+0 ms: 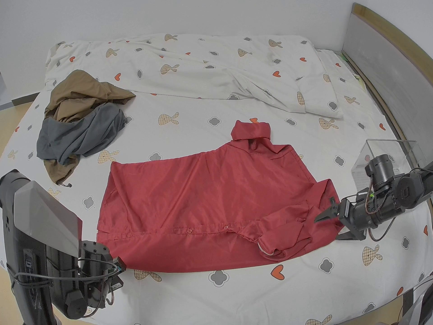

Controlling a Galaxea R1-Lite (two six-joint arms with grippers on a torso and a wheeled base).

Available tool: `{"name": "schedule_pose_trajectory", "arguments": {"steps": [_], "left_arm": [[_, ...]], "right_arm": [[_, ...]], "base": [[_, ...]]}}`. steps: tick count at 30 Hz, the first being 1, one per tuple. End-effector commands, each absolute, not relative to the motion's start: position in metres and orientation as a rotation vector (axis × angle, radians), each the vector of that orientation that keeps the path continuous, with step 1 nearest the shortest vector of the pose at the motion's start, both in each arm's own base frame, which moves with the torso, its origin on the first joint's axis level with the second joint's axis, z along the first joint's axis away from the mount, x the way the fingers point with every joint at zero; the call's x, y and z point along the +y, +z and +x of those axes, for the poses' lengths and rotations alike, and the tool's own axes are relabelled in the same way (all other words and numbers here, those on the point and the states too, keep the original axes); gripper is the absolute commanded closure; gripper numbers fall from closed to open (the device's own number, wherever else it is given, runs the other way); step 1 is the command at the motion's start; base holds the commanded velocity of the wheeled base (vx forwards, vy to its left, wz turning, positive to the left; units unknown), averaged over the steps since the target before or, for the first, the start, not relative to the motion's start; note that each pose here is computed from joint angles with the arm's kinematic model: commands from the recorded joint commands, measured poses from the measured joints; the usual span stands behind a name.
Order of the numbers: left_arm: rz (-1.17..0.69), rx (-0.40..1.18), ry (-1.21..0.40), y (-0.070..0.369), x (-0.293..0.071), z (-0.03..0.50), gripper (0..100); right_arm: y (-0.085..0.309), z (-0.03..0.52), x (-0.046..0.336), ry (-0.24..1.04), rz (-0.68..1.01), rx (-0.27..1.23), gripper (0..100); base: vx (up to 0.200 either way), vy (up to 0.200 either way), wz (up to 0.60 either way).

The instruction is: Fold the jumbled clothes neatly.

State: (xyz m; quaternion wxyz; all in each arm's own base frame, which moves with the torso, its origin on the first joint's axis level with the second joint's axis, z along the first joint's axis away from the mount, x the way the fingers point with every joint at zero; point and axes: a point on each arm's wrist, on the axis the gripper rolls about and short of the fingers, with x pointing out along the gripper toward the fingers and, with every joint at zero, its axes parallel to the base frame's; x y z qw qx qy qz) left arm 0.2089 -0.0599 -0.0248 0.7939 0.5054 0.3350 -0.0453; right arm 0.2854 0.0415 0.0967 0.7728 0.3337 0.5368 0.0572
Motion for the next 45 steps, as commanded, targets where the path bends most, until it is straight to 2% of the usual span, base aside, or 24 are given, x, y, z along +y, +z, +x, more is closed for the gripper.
{"name": "schedule_pose_trajectory", "arguments": {"steps": [1, 12, 20, 33, 45], "left_arm": [[1.090, 0.729, -0.101, -0.024, -0.059, 0.205, 100], [1.082, 0.733, -0.094, -0.024, -0.057, 0.205, 100], [1.082, 0.735, -0.094, -0.024, -0.057, 0.205, 100], [1.078, 0.736, -0.092, -0.024, -0.057, 0.205, 100], [1.079, 0.739, -0.093, -0.025, -0.057, 0.205, 100]], "right_arm": [[0.088, 0.269, 0.098, 0.022, 0.676, 1.266, 0], [0.052, 0.290, 0.106, -0.056, 0.692, 1.354, 0], [0.049, 0.292, 0.104, -0.060, 0.694, 1.360, 0], [0.027, 0.298, 0.101, 0.022, 0.733, 1.193, 0], [0.026, 0.296, 0.103, 0.031, 0.729, 1.190, 0]], "base": [[0.000, 0.000, 0.00], [0.000, 0.000, 0.00], [0.000, 0.000, 0.00], [0.000, 0.000, 0.00], [0.000, 0.000, 0.00]]}}
